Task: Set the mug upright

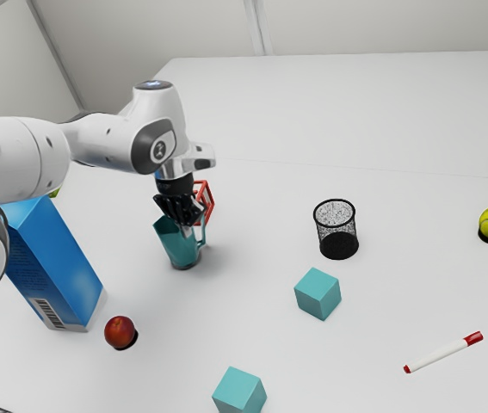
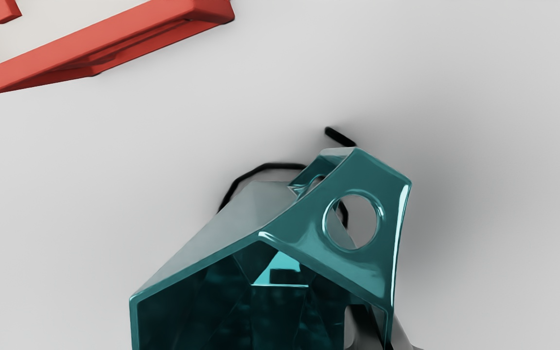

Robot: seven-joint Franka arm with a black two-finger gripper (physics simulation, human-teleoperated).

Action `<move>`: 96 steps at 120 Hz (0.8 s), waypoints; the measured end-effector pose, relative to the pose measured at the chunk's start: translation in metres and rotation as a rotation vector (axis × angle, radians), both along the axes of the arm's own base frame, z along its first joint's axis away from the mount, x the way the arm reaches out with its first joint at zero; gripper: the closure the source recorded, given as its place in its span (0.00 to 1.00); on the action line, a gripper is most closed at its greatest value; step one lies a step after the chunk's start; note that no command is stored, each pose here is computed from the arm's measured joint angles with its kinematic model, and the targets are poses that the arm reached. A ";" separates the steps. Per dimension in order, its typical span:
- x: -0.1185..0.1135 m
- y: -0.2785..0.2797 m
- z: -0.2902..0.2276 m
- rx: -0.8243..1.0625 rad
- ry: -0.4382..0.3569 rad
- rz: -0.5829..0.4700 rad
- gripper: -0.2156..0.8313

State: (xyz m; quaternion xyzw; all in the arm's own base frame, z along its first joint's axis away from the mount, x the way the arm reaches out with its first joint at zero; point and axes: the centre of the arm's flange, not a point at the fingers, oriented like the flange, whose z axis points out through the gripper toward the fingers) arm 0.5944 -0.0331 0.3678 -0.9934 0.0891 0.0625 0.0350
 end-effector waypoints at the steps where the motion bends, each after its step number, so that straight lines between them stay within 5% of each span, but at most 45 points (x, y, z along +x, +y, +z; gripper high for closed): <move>1: 0.000 0.000 0.000 0.001 0.000 0.001 0.96; 27: 0.000 -0.001 -0.004 0.018 -0.006 0.021 0.94; 58: 0.001 0.001 -0.001 0.027 -0.017 0.026 0.45; 96: 0.001 0.002 0.028 0.014 -0.064 0.023 0.26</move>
